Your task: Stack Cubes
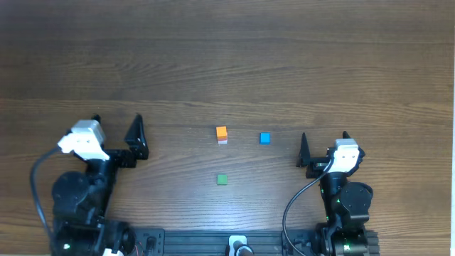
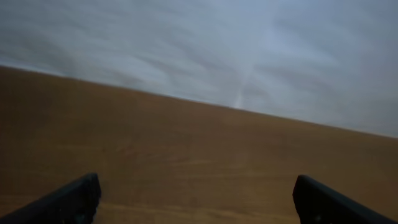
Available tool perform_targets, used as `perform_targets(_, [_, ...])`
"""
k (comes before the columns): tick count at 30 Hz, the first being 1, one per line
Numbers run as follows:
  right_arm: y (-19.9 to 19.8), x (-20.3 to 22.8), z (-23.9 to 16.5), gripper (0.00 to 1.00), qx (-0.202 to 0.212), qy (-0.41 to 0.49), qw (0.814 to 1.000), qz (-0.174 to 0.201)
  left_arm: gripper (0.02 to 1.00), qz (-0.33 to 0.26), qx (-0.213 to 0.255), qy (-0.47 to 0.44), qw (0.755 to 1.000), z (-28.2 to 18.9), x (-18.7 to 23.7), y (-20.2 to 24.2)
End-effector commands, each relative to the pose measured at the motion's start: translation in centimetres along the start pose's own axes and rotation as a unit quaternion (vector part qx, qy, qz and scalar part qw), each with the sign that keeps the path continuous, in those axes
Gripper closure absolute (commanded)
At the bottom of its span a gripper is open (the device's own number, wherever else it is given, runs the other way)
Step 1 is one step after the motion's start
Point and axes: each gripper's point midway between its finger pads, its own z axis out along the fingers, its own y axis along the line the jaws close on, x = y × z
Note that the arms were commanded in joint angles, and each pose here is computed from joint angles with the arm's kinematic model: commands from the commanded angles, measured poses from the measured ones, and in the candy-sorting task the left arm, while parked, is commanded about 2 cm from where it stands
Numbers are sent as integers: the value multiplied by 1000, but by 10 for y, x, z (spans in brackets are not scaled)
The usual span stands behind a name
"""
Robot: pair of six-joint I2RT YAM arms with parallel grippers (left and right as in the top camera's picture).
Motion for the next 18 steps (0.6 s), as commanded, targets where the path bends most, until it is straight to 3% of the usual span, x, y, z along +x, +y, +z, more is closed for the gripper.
perform_targets(1, [3,2,1,9,-6,-1,1000,-1,20,33,4,-25,999,2,17,8])
perform_targets(18, [3,2,1,7,-6,-1,1000,-1,20,41,-34,-59,997,6,59,41])
